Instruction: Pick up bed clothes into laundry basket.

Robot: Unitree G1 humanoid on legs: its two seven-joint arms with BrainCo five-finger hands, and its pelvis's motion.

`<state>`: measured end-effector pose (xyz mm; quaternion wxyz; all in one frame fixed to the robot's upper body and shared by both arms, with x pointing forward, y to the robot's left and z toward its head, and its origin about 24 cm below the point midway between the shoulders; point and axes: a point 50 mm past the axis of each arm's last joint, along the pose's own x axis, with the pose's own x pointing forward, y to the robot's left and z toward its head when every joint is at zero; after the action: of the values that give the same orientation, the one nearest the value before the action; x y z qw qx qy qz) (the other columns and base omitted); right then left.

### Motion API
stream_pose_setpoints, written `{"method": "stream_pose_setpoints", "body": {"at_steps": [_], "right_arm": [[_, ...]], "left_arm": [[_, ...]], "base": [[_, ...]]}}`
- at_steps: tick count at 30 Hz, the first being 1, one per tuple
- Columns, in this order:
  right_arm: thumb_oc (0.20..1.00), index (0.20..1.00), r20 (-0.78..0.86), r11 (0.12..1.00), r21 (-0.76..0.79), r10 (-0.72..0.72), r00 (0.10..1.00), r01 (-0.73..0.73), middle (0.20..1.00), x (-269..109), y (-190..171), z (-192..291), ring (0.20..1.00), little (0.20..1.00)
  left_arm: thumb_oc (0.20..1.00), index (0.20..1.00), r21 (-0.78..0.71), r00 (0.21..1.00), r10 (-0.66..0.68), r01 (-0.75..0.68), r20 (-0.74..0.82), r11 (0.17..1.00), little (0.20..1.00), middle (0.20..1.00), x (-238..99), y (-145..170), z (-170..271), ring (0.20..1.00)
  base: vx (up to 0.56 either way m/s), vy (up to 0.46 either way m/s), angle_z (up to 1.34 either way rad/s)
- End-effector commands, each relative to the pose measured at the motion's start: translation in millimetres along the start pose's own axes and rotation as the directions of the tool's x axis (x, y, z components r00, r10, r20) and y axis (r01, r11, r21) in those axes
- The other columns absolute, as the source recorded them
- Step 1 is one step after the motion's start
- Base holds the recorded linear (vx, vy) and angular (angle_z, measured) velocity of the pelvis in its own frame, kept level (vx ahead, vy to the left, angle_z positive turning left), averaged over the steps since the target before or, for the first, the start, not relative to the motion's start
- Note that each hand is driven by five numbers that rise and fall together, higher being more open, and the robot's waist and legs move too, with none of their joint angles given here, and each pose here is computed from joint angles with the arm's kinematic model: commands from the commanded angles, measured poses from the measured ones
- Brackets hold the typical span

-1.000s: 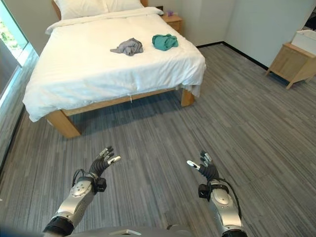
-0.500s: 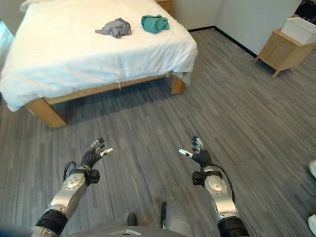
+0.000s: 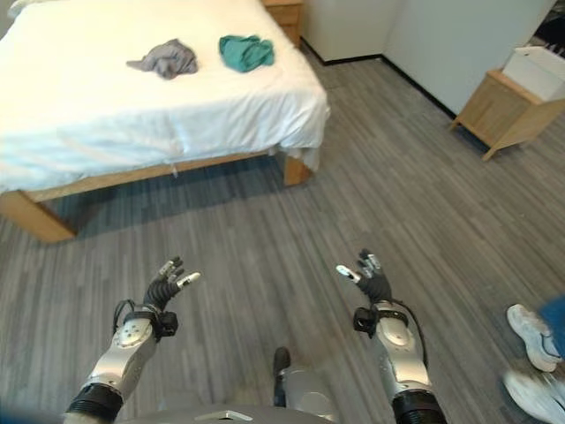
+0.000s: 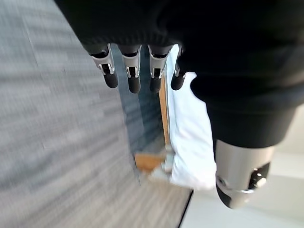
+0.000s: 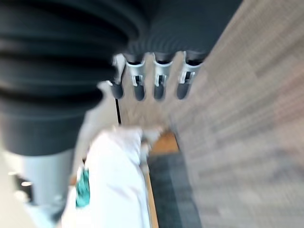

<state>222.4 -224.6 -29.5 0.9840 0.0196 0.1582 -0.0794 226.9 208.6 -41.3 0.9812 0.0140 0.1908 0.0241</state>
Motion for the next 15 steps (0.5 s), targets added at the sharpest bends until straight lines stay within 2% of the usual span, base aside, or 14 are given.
{"method": "stream_pose_setpoints", "body": {"at_steps": [1,3,6,12,15], "right_arm": [[1.0,1.0,0.115,0.999,-0.023,0.025,0.993,-0.023,1.0,7,-3,30,1.0,1.0],[1.0,1.0,0.114,0.999,0.006,0.045,0.992,-0.046,1.0,6,0,29,1.0,1.0],[1.0,1.0,0.104,0.997,-0.029,0.072,0.992,-0.069,1.0,5,5,25,1.0,1.0],[1.0,1.0,0.092,0.998,-0.025,0.067,0.994,-0.065,1.0,-1,2,20,1.0,1.0],[1.0,1.0,0.081,0.994,0.0,0.11,0.991,-0.11,1.0,-1,20,15,1.0,1.0]], "left_arm": [[1.0,1.0,-0.027,0.989,0.0,0.004,0.15,1.0,1.0,1.0,5,6,35,1.0],[1.0,1.0,-0.036,0.99,0.002,0.004,0.143,0.999,1.0,1.0,3,8,31,1.0],[1.0,1.0,-0.035,0.991,0.004,0.001,0.135,0.999,1.0,1.0,3,7,27,1.0],[1.0,1.0,-0.028,0.993,-0.015,0.019,0.115,0.999,1.0,1.0,0,4,22,1.0],[1.0,1.0,0.051,0.995,-0.049,0.045,0.087,0.998,1.0,1.0,-8,7,16,1.0]], "base": [[0.66,-0.208,-0.61],[0.56,-0.055,-0.5],[0.62,0.044,-0.41],[0.54,0.032,0.16],[0.52,0.068,0.2]]}}
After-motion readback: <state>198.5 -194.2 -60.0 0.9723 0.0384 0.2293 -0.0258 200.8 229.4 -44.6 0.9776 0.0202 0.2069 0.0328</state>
